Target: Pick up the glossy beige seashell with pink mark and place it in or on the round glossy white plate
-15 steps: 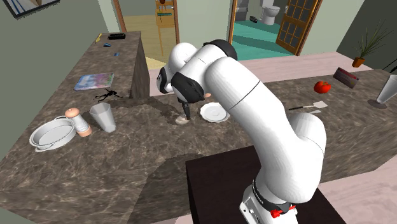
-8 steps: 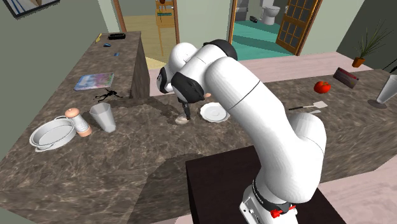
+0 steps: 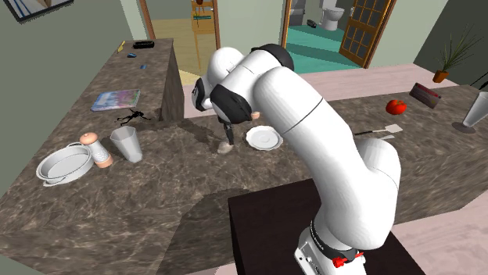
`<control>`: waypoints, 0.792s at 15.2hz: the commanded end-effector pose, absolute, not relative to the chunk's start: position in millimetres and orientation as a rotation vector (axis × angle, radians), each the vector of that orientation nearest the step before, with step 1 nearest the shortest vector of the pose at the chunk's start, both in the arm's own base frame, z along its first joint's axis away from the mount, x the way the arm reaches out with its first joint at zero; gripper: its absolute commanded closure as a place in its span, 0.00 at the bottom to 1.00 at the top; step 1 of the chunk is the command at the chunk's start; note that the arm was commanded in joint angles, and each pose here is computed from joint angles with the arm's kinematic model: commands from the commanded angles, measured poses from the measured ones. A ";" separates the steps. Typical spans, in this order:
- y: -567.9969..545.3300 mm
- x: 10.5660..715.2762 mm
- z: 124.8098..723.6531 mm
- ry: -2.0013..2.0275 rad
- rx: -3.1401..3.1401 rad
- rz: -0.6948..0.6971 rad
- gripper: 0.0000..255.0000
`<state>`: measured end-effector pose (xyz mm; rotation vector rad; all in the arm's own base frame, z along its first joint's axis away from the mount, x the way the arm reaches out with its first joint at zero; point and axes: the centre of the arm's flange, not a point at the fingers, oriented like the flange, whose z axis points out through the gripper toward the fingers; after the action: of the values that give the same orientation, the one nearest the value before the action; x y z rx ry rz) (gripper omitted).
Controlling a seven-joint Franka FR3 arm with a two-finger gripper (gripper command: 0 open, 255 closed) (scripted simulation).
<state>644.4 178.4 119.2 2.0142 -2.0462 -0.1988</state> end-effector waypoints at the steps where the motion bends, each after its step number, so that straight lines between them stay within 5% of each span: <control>1: 178.5 644.4 131.0 -2.046 2.014 -0.199 1.00; 12: 178.5 644.4 188.1 -2.046 2.014 -0.199 1.00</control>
<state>644.3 179.1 180.7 2.0146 -2.0457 -0.1989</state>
